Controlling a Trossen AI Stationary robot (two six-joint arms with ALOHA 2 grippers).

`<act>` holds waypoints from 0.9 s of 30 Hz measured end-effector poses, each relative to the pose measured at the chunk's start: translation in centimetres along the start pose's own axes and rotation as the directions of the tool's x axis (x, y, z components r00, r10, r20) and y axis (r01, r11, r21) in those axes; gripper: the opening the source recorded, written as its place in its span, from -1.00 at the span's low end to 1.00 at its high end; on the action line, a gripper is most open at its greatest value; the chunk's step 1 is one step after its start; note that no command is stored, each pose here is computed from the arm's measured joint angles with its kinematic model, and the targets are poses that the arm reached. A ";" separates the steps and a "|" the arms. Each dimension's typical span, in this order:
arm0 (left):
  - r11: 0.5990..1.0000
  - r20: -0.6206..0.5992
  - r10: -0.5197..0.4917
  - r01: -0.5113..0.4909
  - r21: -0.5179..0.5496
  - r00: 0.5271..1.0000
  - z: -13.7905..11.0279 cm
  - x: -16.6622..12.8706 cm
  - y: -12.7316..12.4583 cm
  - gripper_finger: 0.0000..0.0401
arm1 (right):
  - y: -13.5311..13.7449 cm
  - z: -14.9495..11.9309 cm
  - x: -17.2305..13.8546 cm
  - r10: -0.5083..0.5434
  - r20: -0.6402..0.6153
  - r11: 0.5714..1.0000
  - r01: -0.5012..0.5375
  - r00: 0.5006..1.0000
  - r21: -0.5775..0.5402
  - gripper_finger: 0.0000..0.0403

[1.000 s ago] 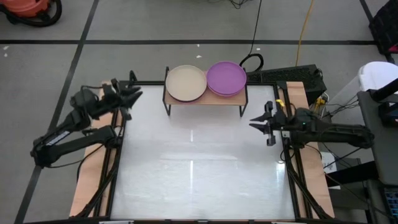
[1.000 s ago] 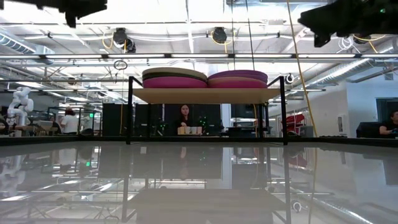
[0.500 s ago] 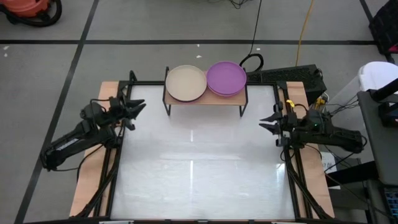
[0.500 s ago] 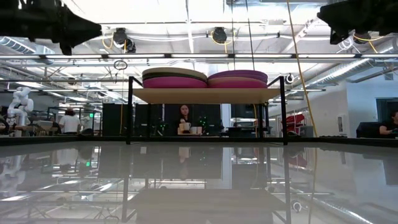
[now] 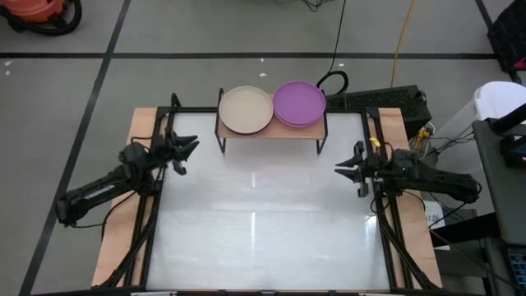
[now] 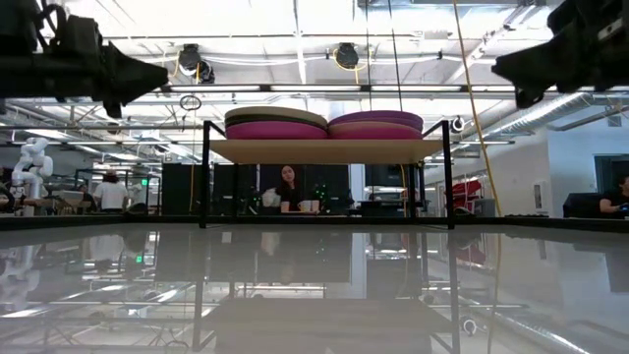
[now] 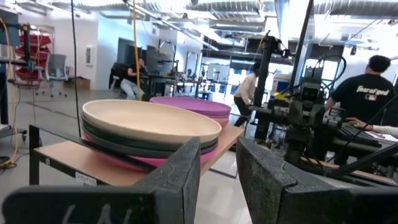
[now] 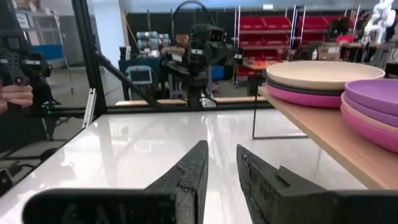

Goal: Place and stack plates onto a shelf
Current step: Return to Home Position

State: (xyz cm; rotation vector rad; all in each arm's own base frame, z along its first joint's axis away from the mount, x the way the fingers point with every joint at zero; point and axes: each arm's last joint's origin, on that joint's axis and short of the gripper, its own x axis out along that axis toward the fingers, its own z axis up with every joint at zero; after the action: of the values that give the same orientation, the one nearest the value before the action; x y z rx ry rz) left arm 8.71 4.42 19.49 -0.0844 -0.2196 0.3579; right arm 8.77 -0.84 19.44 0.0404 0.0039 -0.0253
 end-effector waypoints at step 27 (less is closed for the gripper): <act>0.999 -0.145 -0.025 0.031 0.043 0.989 -2.2 -0.1 0.2 -0.46 | -0.5 -1.4 0.8 -0.124 0.146 0.990 0.132 0.982 -0.051 -0.65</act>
State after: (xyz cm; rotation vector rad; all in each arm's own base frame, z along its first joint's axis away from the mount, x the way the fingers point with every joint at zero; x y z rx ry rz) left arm 9.07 4.47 17.28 -0.0625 -0.0697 0.3273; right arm 9.52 -1.32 18.05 -0.0224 -0.1353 -0.1570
